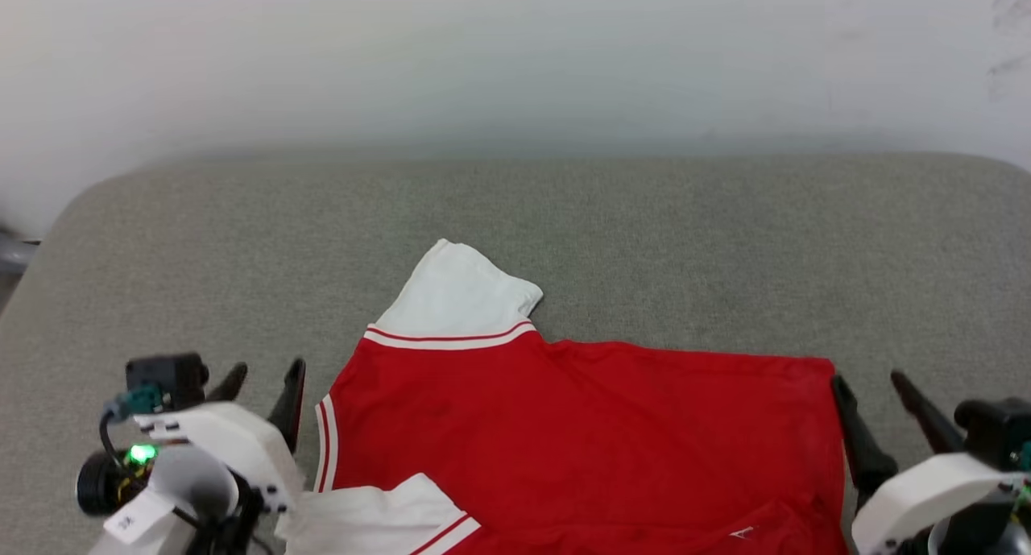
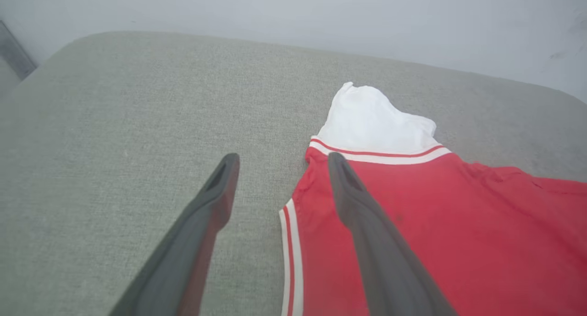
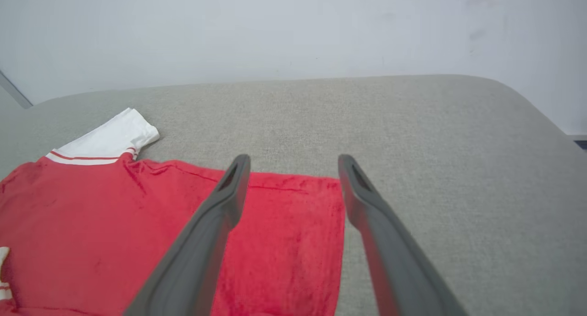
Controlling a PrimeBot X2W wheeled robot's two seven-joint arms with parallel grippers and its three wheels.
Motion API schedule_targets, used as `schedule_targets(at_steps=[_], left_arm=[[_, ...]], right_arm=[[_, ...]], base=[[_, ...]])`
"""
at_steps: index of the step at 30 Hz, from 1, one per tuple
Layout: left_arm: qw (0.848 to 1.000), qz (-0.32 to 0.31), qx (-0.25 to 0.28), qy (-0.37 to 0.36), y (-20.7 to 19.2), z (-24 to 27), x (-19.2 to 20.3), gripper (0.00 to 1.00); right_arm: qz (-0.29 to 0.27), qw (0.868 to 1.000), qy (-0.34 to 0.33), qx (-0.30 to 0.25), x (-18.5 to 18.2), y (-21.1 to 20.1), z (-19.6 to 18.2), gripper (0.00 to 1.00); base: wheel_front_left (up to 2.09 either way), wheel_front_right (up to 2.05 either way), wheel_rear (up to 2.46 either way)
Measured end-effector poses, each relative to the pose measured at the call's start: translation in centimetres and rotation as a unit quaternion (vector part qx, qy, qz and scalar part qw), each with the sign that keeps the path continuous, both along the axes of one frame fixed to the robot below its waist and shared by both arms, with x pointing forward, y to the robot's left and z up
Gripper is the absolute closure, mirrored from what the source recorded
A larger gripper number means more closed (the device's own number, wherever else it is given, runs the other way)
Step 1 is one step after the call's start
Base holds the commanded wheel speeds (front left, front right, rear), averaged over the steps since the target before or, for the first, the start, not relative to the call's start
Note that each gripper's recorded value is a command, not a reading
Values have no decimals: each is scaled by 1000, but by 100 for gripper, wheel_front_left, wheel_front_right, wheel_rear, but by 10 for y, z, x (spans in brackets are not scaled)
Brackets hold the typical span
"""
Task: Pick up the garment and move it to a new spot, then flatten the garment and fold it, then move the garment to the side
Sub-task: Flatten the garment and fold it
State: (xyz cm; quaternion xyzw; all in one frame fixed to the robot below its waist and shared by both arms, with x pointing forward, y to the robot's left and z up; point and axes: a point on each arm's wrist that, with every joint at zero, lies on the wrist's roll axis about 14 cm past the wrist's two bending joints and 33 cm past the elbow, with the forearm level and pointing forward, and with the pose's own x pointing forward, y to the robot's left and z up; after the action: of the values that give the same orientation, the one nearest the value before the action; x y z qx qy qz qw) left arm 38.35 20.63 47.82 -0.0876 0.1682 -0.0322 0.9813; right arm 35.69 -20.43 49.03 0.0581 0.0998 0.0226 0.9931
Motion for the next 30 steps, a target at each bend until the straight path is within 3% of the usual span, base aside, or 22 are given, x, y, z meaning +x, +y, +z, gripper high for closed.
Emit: schedule_targets(at_steps=[7,14,21,30], left_arm=[[996,-15,25,-90,-11,32,62,0],[995,-58,25,-79,-31,20,123,0],[991,-128,14,21,-55,-20,170,0],[958,-208,39,194,-77,-73,190,0]], right_arm=[[-2,997,-77,-17,33,2,37,0],[-7,995,-90,-30,60,0,39,0],[-27,998,-46,-30,65,-11,3,0],[-56,998,-13,-26,63,-27,-23,0]], base=[[0,0,0],[0,0,0],[0,0,0],[0,0,0]])
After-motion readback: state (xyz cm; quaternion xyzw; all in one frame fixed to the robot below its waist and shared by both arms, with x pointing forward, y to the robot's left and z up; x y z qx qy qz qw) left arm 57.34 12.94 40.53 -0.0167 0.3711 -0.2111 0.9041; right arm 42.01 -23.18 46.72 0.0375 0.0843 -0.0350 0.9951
